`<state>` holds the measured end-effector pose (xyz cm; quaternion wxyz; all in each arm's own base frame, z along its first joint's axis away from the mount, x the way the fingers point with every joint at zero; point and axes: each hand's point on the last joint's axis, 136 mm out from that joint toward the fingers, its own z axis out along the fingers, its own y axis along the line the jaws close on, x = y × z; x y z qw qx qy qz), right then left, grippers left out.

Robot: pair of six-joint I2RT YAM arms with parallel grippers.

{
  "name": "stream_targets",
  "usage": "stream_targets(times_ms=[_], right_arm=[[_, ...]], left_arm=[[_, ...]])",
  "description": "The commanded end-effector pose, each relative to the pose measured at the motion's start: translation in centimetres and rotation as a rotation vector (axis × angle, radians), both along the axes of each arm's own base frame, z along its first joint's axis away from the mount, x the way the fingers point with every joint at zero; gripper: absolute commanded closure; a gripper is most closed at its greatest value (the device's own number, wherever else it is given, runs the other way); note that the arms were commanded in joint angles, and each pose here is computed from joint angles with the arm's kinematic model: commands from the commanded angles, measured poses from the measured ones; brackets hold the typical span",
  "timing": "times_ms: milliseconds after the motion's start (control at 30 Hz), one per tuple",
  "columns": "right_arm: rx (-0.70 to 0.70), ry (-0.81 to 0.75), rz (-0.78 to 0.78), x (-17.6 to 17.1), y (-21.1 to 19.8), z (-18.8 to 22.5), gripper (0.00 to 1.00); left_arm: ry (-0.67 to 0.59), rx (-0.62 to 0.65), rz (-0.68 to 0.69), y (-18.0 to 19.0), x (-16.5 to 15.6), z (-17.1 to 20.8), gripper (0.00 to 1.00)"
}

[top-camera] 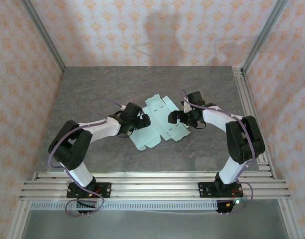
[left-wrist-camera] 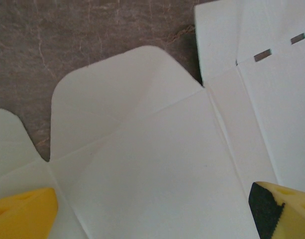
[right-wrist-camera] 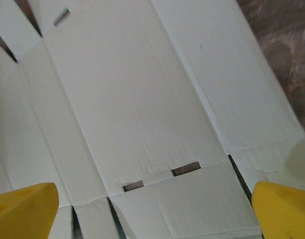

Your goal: Fold the paper box

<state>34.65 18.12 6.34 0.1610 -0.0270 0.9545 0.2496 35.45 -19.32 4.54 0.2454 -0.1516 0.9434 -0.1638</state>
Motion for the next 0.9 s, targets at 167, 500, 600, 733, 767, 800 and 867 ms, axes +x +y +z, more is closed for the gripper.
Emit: stream_targets(times_ms=[167, 500, 600, 733, 767, 800, 867], right_arm=[[0.041, -0.201, -0.169, 5.2, -2.8, 3.6, 0.01], [0.073, -0.167, -0.243, 6.1, -4.7, 2.2, 0.01], [0.065, -0.161, -0.231, 6.3, -4.8, 1.9, 0.02], [0.061, -0.15, -0.199, 6.4, -4.5, 1.6, 0.03], [0.062, -0.144, -0.189, 6.5, -4.4, 1.5, 0.03], [0.067, -0.14, -0.179, 6.5, -4.2, 1.4, 0.03], [0.075, -0.127, -0.162, 6.5, -3.9, 1.1, 0.04]], left_arm=[[-0.123, -0.119, -0.026, -3.6, 1.4, 4.3, 0.0], [-0.097, -0.23, -0.022, -8.0, 3.2, 3.2, 0.58], [-0.073, -0.211, -0.025, -8.3, 3.6, 2.0, 0.7], [-0.031, -0.167, -0.02, -7.9, 3.6, 0.2, 0.73], [-0.018, -0.157, -0.016, -7.7, 3.5, -0.4, 0.78], [-0.008, -0.152, -0.012, -7.5, 3.4, -0.9, 0.78], [0.009, -0.144, -0.007, -7.1, 3.1, -1.6, 0.78]])
